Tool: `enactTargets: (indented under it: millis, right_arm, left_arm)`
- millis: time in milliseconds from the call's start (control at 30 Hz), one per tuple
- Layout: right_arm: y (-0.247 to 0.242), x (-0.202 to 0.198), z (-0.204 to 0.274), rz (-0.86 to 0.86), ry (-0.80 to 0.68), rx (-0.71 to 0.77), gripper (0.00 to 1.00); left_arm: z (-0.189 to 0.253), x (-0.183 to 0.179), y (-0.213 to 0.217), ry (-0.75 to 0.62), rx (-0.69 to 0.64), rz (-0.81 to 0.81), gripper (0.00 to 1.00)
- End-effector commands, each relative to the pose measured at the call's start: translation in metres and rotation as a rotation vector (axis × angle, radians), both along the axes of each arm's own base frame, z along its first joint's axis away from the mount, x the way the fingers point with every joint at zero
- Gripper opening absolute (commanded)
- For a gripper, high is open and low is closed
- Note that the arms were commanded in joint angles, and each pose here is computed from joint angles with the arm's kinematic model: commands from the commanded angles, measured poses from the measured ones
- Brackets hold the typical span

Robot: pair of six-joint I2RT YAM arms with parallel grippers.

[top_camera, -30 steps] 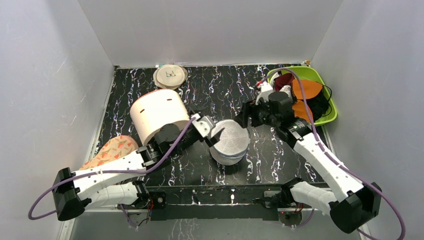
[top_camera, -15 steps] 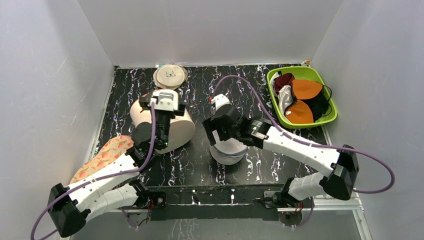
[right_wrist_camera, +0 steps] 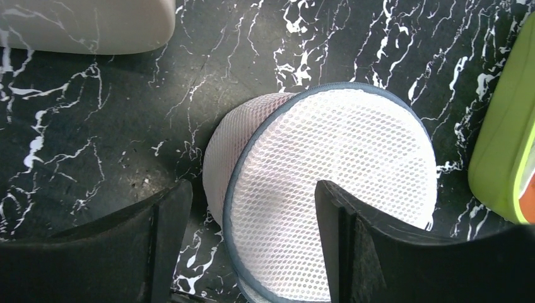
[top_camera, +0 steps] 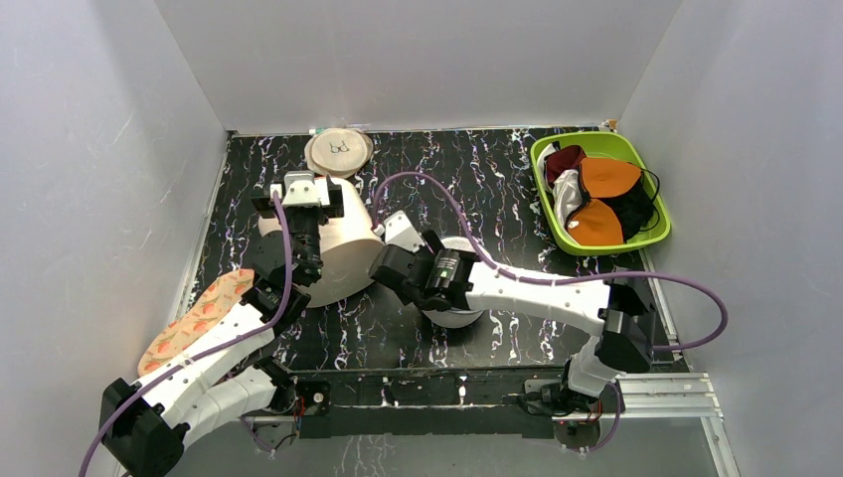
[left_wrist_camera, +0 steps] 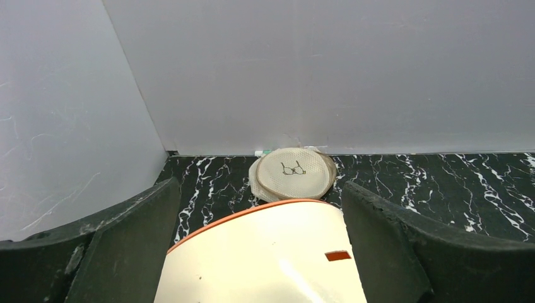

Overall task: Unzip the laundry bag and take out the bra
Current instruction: Open the laundry bag at the center of the board.

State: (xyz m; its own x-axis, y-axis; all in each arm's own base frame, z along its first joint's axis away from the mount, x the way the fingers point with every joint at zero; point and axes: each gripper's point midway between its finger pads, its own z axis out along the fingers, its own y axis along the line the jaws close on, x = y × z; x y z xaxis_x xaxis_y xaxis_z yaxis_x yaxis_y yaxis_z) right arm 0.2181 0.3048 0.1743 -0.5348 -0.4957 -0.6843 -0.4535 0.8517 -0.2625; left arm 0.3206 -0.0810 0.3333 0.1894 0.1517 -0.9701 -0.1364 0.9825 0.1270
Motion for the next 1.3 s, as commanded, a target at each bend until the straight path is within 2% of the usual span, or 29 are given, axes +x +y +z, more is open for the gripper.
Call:
enactTargets:
  millis: [0, 133, 500, 733, 1033, 1267]
  right_arm:
    - [0.000, 0.009, 0.017, -0.059, -0.082, -0.023, 0.66]
    - [0.001, 0.010, 0.016, -0.059, -0.088, -0.037, 0.52]
    - [0.006, 0.011, 0.000, -0.047, -0.069, -0.084, 0.50]
    - [0.006, 0.011, 0.009, -0.050, -0.080, -0.059, 0.26]
    - [0.000, 0.007, 0.037, -0.050, -0.109, 0.055, 0.00]
    - [-0.013, 0.003, 0.068, -0.109, -0.152, 0.245, 0.00]
  left_arm:
    - [0.016, -0.002, 0.000, -0.040, -0.047, -0.017, 0.97]
    - [0.016, -0.002, 0.000, -0.039, -0.044, -0.020, 0.97]
    - [0.016, -0.001, -0.001, -0.035, -0.043, -0.025, 0.97]
    - [0.015, 0.000, -0.003, -0.033, -0.043, -0.031, 0.97]
    - [0.013, 0.001, -0.006, -0.024, -0.042, -0.041, 0.97]
    - [0.011, 0.002, -0.011, -0.015, -0.046, -0.065, 0.97]
